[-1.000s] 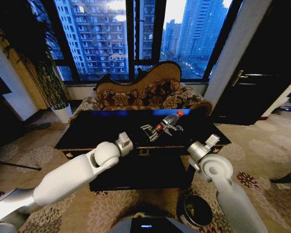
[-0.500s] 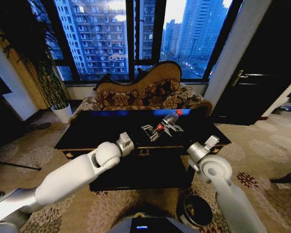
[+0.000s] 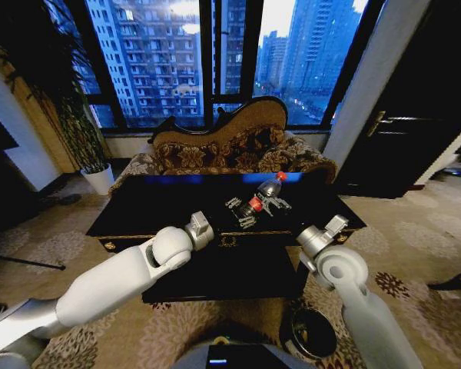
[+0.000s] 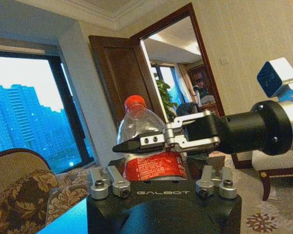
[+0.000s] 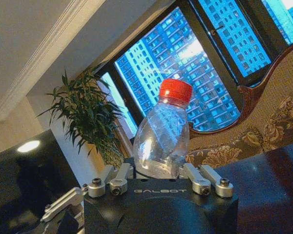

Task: Move to the front of the table and place the trash on the table into the trash bin.

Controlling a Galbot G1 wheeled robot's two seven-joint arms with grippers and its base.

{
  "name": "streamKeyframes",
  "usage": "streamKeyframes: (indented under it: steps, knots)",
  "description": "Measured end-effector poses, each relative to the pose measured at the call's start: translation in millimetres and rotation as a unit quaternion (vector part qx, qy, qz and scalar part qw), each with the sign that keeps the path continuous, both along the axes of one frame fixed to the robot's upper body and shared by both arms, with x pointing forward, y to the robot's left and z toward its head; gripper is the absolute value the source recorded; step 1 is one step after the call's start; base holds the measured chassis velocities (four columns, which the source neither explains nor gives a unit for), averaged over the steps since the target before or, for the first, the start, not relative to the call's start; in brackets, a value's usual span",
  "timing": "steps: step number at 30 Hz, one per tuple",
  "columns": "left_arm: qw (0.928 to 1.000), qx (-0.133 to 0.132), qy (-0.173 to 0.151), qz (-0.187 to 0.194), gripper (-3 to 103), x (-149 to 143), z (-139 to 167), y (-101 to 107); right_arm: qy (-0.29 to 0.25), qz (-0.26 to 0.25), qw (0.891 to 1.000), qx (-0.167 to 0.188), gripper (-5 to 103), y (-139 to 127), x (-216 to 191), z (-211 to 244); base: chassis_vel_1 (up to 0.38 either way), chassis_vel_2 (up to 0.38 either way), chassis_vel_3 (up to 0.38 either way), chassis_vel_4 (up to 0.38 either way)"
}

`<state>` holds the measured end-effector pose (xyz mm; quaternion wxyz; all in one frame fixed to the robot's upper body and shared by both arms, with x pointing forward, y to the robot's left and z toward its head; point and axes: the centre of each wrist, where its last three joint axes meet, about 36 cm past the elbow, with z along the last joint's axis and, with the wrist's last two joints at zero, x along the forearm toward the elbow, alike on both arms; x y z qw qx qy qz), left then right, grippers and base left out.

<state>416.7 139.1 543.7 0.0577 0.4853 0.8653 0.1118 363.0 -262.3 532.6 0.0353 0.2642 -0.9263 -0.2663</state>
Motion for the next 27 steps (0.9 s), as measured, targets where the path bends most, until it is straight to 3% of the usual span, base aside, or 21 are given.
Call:
streamKeyframes:
  steps: [2, 3, 10, 19, 20, 21, 22, 23, 24, 26, 27]
  knots:
    - [1.0, 0.001, 0.001, 0.001, 81, -1.3, 0.2, 1.6, 0.001, 0.0, 1.0, 0.0, 30, 0.1, -0.1, -0.5, 0.0, 0.0, 0.0, 0.0]
    - [1.0, 0.001, 0.001, 0.003, 97, -3.9, 1.5, 4.4, 0.0, -0.003, 1.0, 0.0, 29, -0.5, -0.2, -0.8, 0.0, 0.0, 0.0, 0.0]
    - [0.9996, -0.013, -0.006, 0.022, 100, -4.6, 9.1, 11.7, -0.009, -0.015, 1.0, 0.0, 29, -6.1, 3.8, 2.0, 0.0, 0.0, 0.0, 0.0]
    - [0.9906, -0.054, -0.009, 0.125, 100, 4.7, 29.6, 44.0, -0.031, -0.05, 0.998, -0.01, 29, -17.0, 15.2, 1.0, 0.0, 0.0, 0.0, 0.0]
    - [0.9827, -0.059, -0.003, 0.176, 100, 8.9, 33.6, 56.2, -0.033, -0.06, 0.998, -0.017, 29, -21.4, 18.3, -0.1, 0.0, 0.0, 0.0, 0.0]
    - [0.979, -0.061, 0.001, 0.195, 100, 10.5, 34.6, 60.6, -0.034, -0.063, 0.997, -0.019, 29, -23.0, 19.4, -0.6, 0.0, 0.0, 0.0, 0.0]
    - [0.9672, -0.066, 0.009, 0.245, 100, 16.6, 38.4, 75.0, -0.036, -0.075, 0.996, -0.029, 29, -26.7, 22.7, -2.9, 0.0, 0.0, 0.0, 0.0]
    - [0.9672, -0.066, 0.009, 0.245, 100, 16.6, 38.4, 75.0, -0.036, -0.075, 0.996, -0.029, 29, -26.7, 22.7, -2.9, 0.0, 0.0, 0.0, 0.0]
    - [0.9594, -0.066, 0.011, 0.274, 100, 20.9, 41.0, 84.9, -0.037, -0.082, 0.995, -0.037, 29, -28.4, 24.3, -4.7, 0.0, 0.0, 0.0, 0.0]
    - [0.9363, -0.066, 0.011, 0.345, 100, 29.6, 44.8, 106.4, -0.04, -0.106, 0.991, -0.076, 29, -32.3, 28.4, -12.5, 0.0, 0.0, 0.0, 0.0]
    - [0.9363, -0.066, 0.011, 0.345, 100, 29.6, 44.8, 106.4, -0.04, -0.106, 0.991, -0.076, 29, -32.3, 28.4, -12.5, 0.0, 0.0, 0.0, 0.0]
